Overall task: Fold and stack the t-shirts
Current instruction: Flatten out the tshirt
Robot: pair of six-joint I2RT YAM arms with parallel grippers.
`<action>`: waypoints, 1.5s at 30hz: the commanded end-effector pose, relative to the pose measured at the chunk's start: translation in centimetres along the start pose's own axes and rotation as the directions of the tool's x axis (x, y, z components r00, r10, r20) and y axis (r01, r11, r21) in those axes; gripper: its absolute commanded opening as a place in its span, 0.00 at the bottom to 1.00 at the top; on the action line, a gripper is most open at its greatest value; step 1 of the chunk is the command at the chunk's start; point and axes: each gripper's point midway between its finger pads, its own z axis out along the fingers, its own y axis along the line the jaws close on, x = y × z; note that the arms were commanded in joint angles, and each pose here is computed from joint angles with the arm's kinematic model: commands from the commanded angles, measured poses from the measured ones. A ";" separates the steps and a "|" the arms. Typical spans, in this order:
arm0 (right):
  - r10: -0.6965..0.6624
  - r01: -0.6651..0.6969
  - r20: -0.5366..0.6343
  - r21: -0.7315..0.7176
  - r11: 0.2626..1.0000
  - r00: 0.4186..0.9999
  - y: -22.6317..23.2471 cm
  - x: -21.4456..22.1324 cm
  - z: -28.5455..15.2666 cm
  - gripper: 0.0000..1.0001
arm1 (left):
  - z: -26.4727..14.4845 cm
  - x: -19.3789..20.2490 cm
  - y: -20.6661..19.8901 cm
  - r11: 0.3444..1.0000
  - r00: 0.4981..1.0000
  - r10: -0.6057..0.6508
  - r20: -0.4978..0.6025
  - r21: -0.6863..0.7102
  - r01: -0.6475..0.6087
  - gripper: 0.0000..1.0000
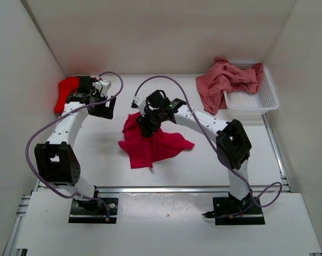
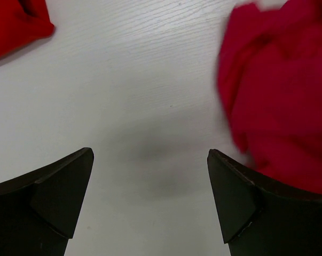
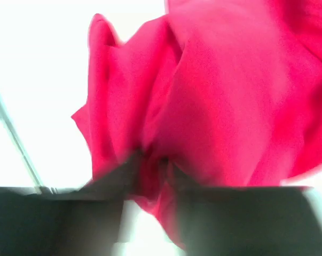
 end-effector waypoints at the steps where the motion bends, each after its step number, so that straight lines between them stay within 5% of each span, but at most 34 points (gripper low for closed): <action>1: -0.001 -0.001 0.155 0.013 1.000 0.988 1.2 -4.1 -5.6 0.49 | -1.0 -0.4 -0.9 0.999 1.000 -0.005 0.029 0.038 0.004 0.98; 3: 0.052 -0.058 0.169 0.028 0.998 0.984 0.3 -3.3 -6.8 0.89 | -0.9 -0.2 -2.2 0.998 0.999 0.030 0.023 0.061 -0.031 0.98; 4: 0.068 -0.081 0.183 0.062 0.995 0.981 -0.2 -3.3 -7.6 0.98 | -0.8 0.1 -3.1 0.995 0.998 0.068 0.016 0.078 -0.069 0.99; 8: 0.205 -0.277 0.255 0.288 0.917 0.945 -7.4 -1.2 -11.2 0.99 | -2.3 0.9 -8.6 0.934 0.946 0.322 0.041 0.150 -0.325 0.99; 10: 0.240 -0.328 0.251 0.410 0.851 0.938 -11.4 1.0 -13.0 0.98 | -2.9 2.1 -13.7 0.828 0.846 0.528 0.069 0.180 -0.531 0.99; 17: 0.264 -0.389 0.287 0.724 0.570 0.921 -19.9 7.3 -20.3 0.99 | -1.7 5.6 -27.1 0.542 0.625 0.767 0.144 0.375 -0.752 0.98; 22: 0.290 -0.454 0.360 0.796 0.401 0.887 -22.4 11.0 -26.3 0.99 | 3.3 4.9 -30.9 0.512 0.555 0.815 0.169 0.241 -0.825 0.99; 30: 0.310 -0.523 0.430 0.772 0.360 0.848 -21.2 14.1 -29.3 0.99 | 8.8 8.4 -33.5 0.466 0.516 0.854 0.065 0.341 -0.816 0.99; 33: 0.320 -0.550 0.455 0.760 0.346 0.831 -20.9 14.9 -30.0 0.97 | 9.8 9.8 -33.0 0.479 0.516 0.856 0.032 0.325 -0.815 0.79; 35: 0.323 -0.555 0.458 0.753 0.354 0.828 -20.7 15.1 -29.8 0.96 | 9.7 10.0 -33.0 0.477 0.517 0.855 0.023 0.352 -0.805 0.38; 37: 0.322 -0.558 0.462 0.748 0.360 0.826 -20.6 15.0 -29.8 0.95 | 8.5 6.7 -34.6 0.516 0.572 0.817 0.075 0.349 -0.782 0.01; 39: 0.317 -0.566 0.473 0.745 0.355 0.822 -20.7 14.7 -29.8 0.95 | 4.9 1.8 -36.9 0.532 0.644 0.742 0.186 0.422 -0.734 0.00; 40: 0.330 -0.581 0.486 0.744 0.331 0.809 -20.9 15.3 -30.0 0.95 | 1.7 -4.2 -37.9 0.558 0.689 0.655 0.310 0.415 -0.718 0.00; 42: 0.337 -0.592 0.497 0.744 0.309 0.800 -21.5 15.5 -30.5 0.94 | -5.4 -10.9 -39.9 0.513 0.716 0.487 0.500 0.500 -0.698 0.00; 45: 0.360 -0.648 0.552 0.718 0.252 0.752 -22.0 15.9 -31.6 0.94 | -18.2 -20.1 -38.6 0.497 0.608 0.221 0.762 0.449 -0.743 0.00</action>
